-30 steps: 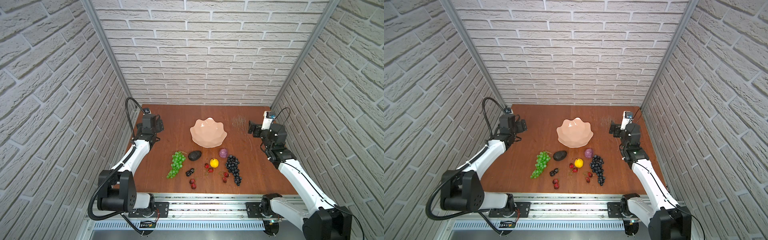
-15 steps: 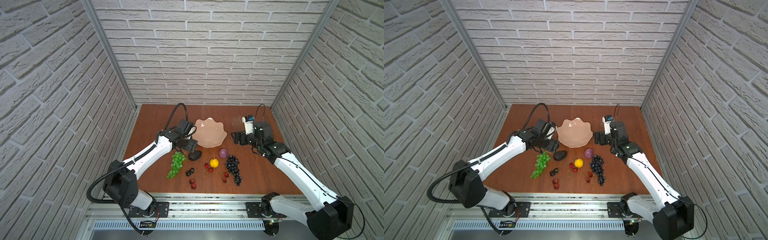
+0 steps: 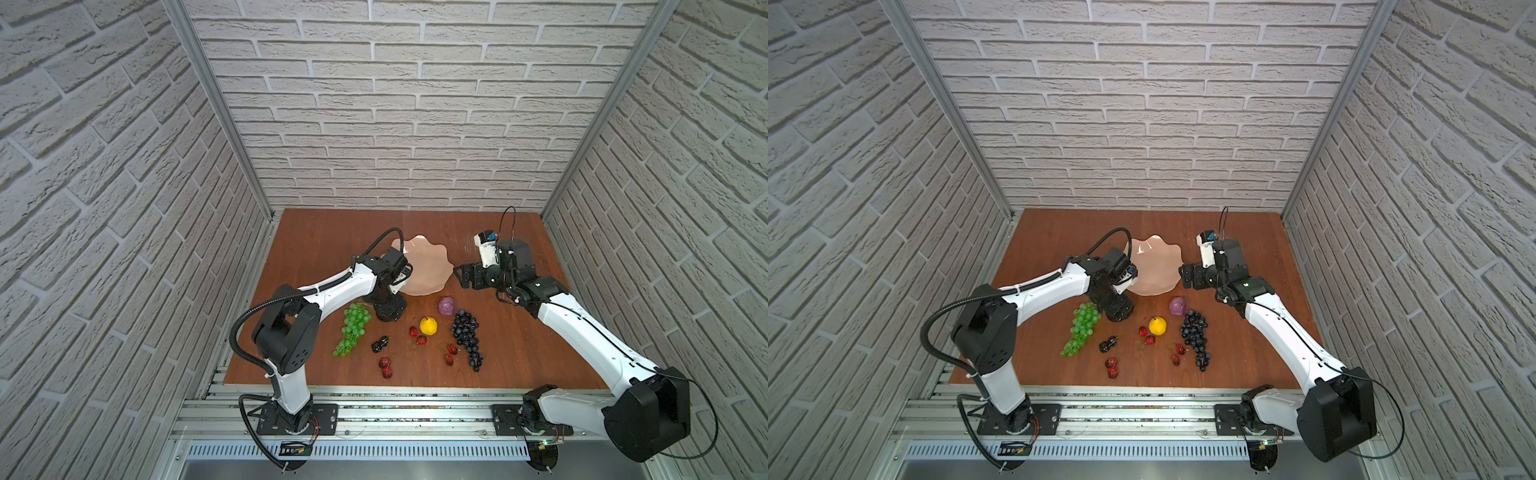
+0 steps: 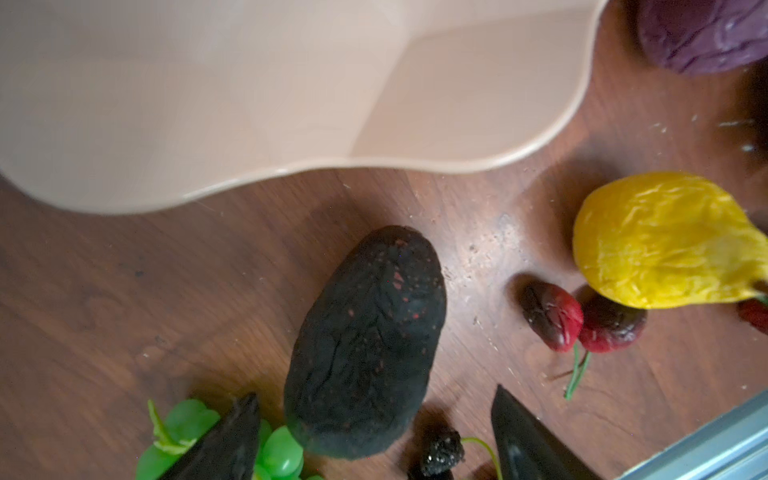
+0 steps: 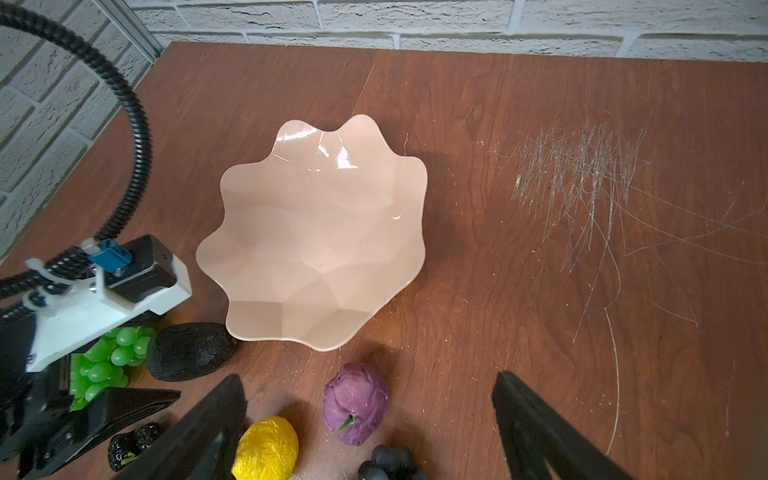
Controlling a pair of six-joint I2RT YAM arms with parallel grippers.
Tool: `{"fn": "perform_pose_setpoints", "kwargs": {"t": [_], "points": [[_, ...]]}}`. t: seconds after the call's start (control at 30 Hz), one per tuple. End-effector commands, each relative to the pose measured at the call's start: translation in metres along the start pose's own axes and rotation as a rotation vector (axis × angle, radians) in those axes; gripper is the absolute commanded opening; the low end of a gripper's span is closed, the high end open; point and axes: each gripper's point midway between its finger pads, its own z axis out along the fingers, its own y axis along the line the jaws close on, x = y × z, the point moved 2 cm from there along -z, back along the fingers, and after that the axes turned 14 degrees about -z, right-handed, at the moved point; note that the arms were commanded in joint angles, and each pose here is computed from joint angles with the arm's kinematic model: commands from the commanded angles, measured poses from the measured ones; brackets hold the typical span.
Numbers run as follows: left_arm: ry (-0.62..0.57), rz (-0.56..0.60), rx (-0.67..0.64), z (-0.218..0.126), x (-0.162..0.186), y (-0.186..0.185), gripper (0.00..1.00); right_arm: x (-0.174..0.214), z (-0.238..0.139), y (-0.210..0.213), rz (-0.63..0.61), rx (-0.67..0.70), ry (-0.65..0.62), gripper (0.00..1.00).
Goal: Place and organize the fake fruits in the fruit bowl
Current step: 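Grasp the dark avocado with the left gripper while the right arm nears the bowl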
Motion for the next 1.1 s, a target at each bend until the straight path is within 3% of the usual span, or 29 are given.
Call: {"fn": "perform_pose_setpoints", "kwargs": {"t": [0.0,0.33,0.53,0.83,1.07], "points": [[0.01,0.04,-0.01,0.008,-0.004,0.0,0.84,-0.01,0.002,0.003,-0.002,-0.014,-0.037,0.93],[-0.022,0.027,-0.037,0.028,-0.005,0.006,0.76,-0.007,0.007,0.006,0.011,-0.038,-0.023,0.91],[-0.018,0.005,-0.05,0.033,-0.002,0.011,0.65,-0.006,0.008,0.007,0.014,-0.043,-0.015,0.89],[-0.058,-0.023,-0.04,0.013,-0.009,0.01,0.38,-0.01,0.005,0.008,0.011,-0.051,-0.02,0.88],[-0.062,-0.022,-0.027,-0.003,-0.006,0.008,0.34,-0.011,0.0,0.008,0.002,-0.046,-0.03,0.87]]}}
